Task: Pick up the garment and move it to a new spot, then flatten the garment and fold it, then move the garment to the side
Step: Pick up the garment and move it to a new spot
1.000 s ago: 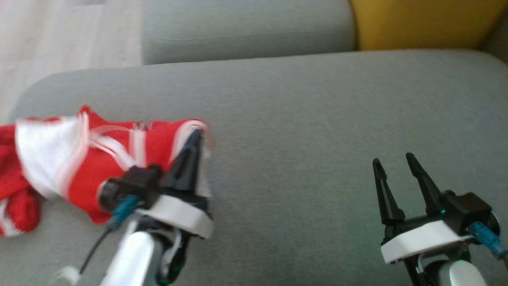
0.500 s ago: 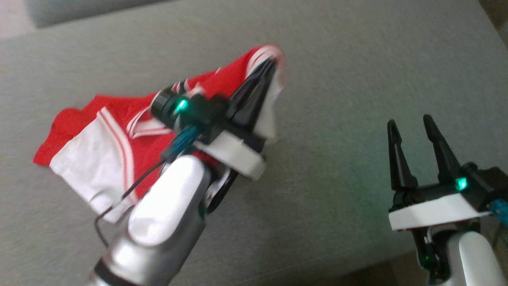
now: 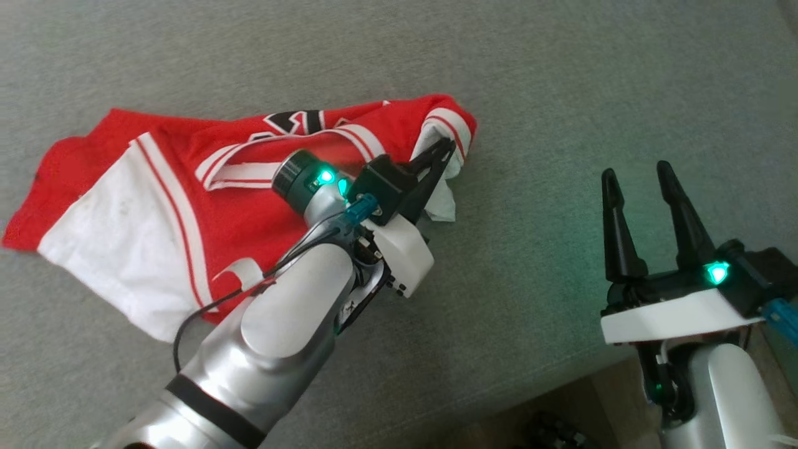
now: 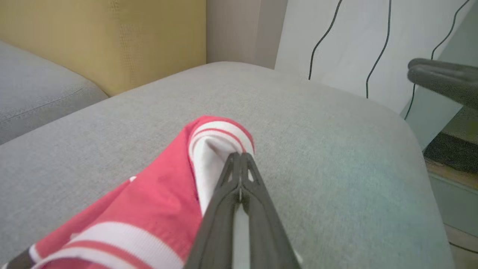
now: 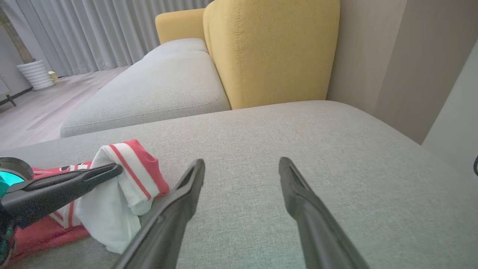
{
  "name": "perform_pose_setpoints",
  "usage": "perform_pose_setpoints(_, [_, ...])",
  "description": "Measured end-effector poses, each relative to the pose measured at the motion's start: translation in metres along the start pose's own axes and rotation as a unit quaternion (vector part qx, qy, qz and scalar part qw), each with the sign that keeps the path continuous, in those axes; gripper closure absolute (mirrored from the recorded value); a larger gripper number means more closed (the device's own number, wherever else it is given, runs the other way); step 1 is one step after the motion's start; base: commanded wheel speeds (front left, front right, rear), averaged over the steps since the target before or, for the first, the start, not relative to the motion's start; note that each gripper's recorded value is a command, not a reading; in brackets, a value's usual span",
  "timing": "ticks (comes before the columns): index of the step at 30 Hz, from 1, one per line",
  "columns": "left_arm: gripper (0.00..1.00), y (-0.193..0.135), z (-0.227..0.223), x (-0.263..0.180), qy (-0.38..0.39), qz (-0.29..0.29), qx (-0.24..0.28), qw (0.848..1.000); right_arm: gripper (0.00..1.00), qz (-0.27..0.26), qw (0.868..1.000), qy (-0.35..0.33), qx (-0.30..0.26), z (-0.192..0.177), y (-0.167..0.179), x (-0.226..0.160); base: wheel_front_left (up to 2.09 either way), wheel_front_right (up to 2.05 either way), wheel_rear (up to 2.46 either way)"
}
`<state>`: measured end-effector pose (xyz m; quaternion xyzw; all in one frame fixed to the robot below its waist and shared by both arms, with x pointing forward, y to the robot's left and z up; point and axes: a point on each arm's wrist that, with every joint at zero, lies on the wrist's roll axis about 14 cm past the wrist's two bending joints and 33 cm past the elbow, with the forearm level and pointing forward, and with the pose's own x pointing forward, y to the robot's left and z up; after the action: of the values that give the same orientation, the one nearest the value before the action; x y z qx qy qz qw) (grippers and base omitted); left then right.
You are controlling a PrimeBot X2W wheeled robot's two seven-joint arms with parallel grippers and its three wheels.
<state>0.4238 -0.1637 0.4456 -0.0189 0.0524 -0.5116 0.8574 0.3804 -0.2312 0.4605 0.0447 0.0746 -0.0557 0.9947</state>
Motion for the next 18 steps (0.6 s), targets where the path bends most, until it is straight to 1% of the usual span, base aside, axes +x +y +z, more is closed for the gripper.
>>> perform_pose_setpoints(1, [0.73, 0.001, -0.001, -0.002, 0.001, 0.002, 0.003, 1.000, 0.00, 0.003, 1.000, -0.001, 0.001, -0.001, 0.002, 0.001, 0.00, 0.00, 0.00])
perform_pose_setpoints(2, [0.31, 0.002, 0.000, -0.003, -0.002, 0.004, 0.005, 1.000, 0.00, 0.006, 1.000, 0.000, 0.002, -0.001, 0.004, 0.001, 0.00, 0.00, 0.00])
perform_pose_setpoints(3, [0.00, 0.004, 0.002, -0.005, -0.006, 0.007, 0.008, 1.000, 0.00, 0.009, 1.000, 0.000, 0.003, -0.001, 0.006, 0.002, 0.00, 0.00, 0.00])
perform_pose_setpoints(7, [0.00, 0.007, 0.015, -0.011, -0.027, 0.014, 0.010, 0.999, 0.00, 0.020, 1.000, -0.007, 0.006, 0.002, 0.012, 0.004, 0.00, 0.00, 0.00])
perform_pose_setpoints(9, [0.00, 0.015, 0.024, -0.026, -0.047, 0.044, -0.016, 0.998, 0.00, 0.034, 0.999, -0.016, 0.007, 0.008, 0.021, 0.006, 0.00, 0.00, 0.00])
perform_pose_setpoints(10, [0.00, 0.019, 0.026, -0.033, -0.051, 0.060, -0.019, 0.997, 0.00, 0.039, 0.999, -0.019, 0.007, 0.010, 0.024, 0.007, 0.00, 0.00, 0.00])
perform_pose_setpoints(11, [0.00, 0.019, 0.026, -0.033, -0.051, 0.060, -0.019, 0.997, 0.00, 0.039, 0.999, -0.019, 0.007, 0.010, 0.024, 0.007, 0.00, 0.00, 0.00])
perform_pose_setpoints(14, [0.00, 0.043, 0.033, -0.057, -0.065, 0.124, -0.023, 0.990, 0.00, 0.054, 0.998, -0.027, 0.008, 0.015, 0.034, 0.010, 0.00, 0.00, 0.00])
perform_pose_setpoints(16, [0.00, 0.064, 0.046, -0.078, -0.087, 0.175, -0.022, 0.981, 0.00, 0.065, 0.997, -0.031, 0.006, 0.018, 0.041, 0.011, 0.00, 0.00, 0.00])
perform_pose_setpoints(18, [0.00, 0.084, 0.060, -0.099, -0.108, 0.226, -0.019, 0.968, 0.00, 0.075, 0.997, -0.033, 0.005, 0.020, 0.048, 0.013, 0.00, 0.00, 0.00])
